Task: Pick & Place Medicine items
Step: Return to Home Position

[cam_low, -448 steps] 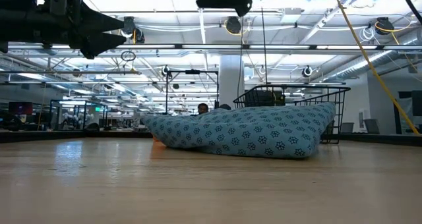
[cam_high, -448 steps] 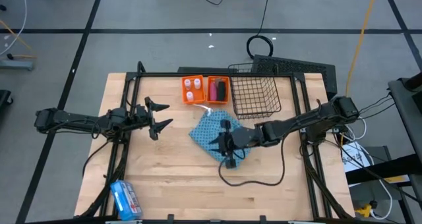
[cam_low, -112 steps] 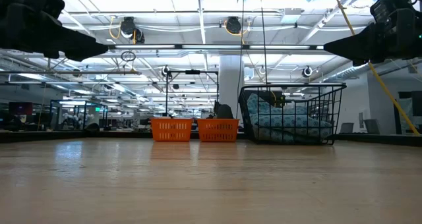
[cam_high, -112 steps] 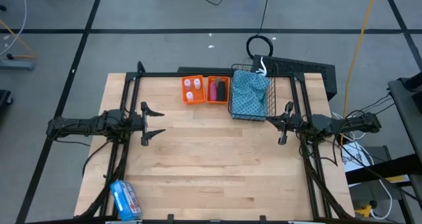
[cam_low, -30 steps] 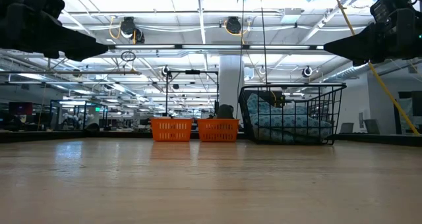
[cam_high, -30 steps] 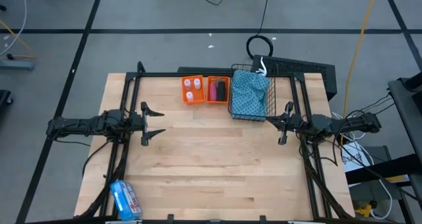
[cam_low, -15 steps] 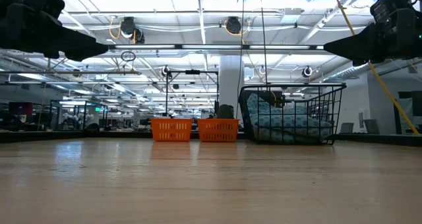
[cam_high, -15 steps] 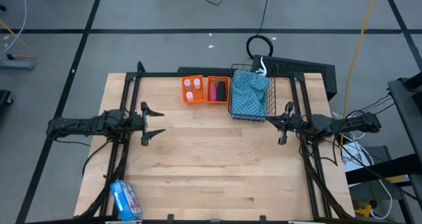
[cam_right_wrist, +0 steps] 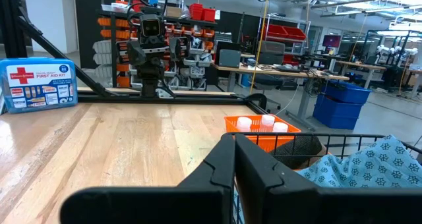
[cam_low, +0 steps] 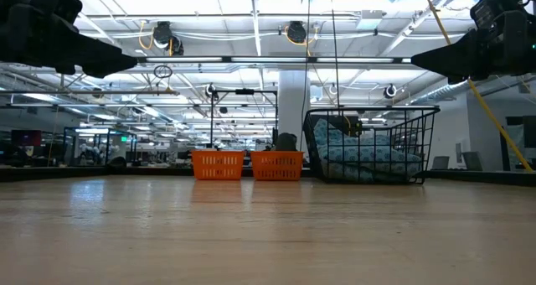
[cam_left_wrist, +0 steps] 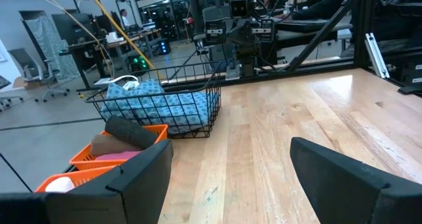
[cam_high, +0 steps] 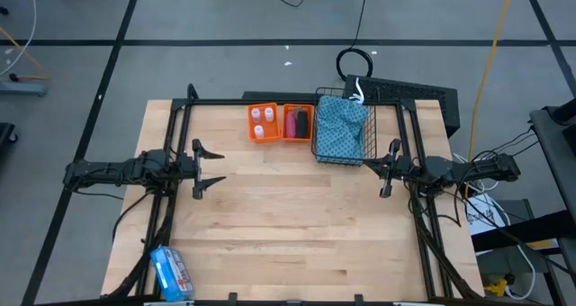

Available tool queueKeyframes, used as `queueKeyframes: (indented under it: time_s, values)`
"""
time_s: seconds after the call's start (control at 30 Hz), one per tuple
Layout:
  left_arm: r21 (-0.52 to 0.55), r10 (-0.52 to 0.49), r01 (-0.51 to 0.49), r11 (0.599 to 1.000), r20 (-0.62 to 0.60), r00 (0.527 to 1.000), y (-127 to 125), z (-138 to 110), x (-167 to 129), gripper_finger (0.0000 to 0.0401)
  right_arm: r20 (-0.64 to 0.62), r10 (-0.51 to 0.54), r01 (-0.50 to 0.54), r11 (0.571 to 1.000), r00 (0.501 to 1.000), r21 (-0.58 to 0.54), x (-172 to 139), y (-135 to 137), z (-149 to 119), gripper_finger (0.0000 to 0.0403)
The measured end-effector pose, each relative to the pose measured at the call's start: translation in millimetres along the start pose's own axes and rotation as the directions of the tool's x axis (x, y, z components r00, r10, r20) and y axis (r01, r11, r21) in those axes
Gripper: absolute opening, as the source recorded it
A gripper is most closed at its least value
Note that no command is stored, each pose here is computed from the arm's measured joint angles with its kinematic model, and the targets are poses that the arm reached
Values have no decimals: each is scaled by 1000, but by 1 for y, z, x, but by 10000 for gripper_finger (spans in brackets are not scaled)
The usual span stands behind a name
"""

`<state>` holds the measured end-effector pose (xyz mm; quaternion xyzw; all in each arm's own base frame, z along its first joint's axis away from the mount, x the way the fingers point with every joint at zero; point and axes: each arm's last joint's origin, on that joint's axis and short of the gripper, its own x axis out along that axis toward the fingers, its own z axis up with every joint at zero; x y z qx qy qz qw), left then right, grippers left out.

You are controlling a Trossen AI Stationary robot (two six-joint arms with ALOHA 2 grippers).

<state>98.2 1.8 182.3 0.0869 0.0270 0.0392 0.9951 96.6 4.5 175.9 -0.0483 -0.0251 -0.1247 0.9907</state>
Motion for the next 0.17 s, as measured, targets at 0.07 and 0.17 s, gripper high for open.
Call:
queueKeyframes:
  time_s: [0.07, 0.17]
  values:
    - [0, 0, 0, 1000, -1, 1000, 0, 0, 0, 310, 0, 0, 0, 1000, 1000, 0, 0, 0, 0, 4]
    - [0, 0, 0, 1000, 0, 1000, 0, 0, 0, 310, 0, 0, 0, 1000, 1000, 0, 0, 0, 0, 3]
